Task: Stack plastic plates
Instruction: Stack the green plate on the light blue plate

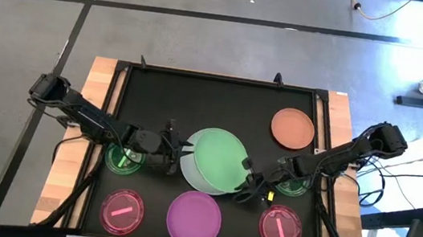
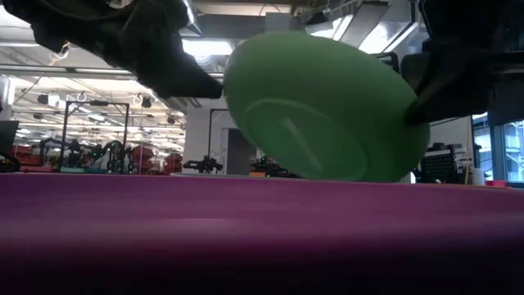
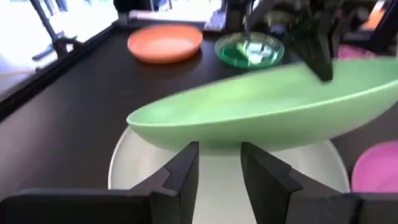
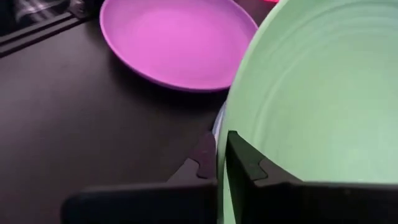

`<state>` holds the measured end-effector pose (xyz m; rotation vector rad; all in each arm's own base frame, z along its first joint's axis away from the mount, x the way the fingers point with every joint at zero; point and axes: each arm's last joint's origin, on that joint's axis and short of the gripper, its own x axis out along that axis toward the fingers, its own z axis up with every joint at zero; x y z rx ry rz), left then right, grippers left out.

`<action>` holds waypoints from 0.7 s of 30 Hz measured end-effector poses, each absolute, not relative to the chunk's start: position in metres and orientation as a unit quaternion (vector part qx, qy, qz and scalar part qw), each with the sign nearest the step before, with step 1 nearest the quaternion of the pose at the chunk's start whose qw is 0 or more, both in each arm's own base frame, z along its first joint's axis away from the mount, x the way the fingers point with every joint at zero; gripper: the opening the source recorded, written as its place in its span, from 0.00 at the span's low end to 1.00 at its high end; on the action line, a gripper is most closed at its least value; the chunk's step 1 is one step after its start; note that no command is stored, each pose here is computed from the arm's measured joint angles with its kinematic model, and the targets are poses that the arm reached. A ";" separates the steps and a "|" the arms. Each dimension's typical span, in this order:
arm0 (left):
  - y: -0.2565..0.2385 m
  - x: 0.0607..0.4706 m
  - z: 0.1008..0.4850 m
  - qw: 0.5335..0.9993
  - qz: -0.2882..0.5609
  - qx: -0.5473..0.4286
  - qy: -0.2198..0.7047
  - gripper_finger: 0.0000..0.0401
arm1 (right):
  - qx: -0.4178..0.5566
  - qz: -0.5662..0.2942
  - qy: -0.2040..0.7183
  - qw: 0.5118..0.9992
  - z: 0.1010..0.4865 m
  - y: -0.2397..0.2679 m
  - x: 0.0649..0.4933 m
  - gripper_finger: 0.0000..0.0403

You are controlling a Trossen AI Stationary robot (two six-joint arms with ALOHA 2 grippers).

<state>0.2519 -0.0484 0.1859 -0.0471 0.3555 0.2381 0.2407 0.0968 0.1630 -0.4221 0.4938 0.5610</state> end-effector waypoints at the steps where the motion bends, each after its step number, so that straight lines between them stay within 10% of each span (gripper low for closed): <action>1: -0.048 0.249 0.186 0.975 0.120 -0.026 0.186 0.28 | -0.205 0.271 0.241 0.909 0.163 0.097 0.241 0.01; 21: -0.056 0.226 0.203 0.968 0.159 -0.066 0.185 0.28 | -0.163 0.268 0.257 0.914 0.147 0.091 0.252 0.02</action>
